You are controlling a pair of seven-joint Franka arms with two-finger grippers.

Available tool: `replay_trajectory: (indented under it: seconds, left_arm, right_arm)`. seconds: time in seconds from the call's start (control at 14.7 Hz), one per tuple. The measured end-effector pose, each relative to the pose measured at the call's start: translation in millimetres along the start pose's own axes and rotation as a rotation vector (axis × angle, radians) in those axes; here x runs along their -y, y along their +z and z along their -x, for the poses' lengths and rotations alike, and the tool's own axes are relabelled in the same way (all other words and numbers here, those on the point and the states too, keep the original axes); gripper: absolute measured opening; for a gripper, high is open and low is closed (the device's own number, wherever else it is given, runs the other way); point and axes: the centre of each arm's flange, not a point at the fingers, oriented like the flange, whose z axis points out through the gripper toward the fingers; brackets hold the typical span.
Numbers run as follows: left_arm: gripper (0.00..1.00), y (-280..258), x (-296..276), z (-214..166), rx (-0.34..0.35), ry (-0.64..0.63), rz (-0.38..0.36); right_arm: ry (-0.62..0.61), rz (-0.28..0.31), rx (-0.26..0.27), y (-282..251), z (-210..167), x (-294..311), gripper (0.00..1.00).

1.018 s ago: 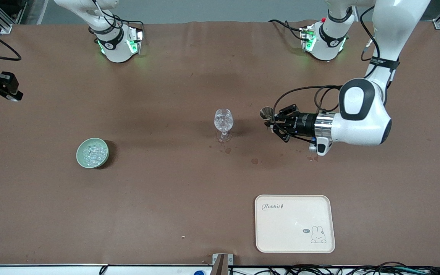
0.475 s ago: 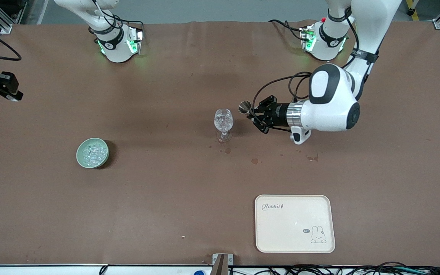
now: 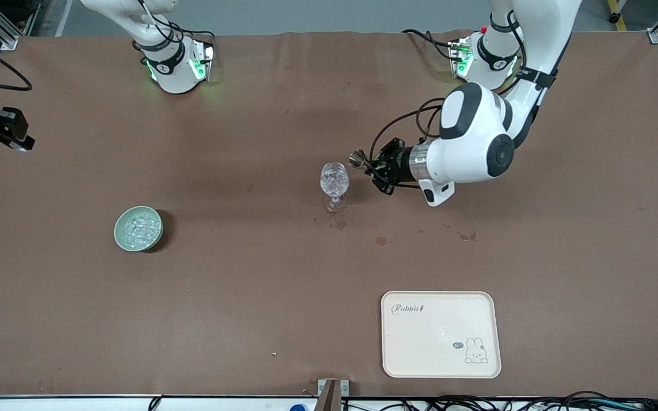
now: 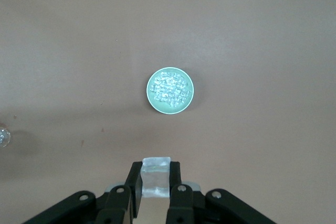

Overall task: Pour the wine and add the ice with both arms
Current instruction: 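Move the jigger with the left gripper over the wine glass rim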

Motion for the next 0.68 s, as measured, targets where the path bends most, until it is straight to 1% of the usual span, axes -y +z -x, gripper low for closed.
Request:
replay_trajectory:
  seconds: [0.2, 0.47, 0.68]
  left_arm:
    - [0.21, 2, 1, 9, -0.067, -0.023, 0.022]
    - [0.21, 3, 2, 24, -0.087, -0.047, 0.041]
    - [0.21, 9, 4, 36, -0.132, -0.075, 0.067]
  right_arm:
    - [0.0, 0.0, 0.0, 0, 0, 0, 0.24]
    - [0.0, 0.0, 0.0, 0, 0, 0, 0.24]
    - [0.0, 0.0, 0.0, 0, 0, 0, 0.24]
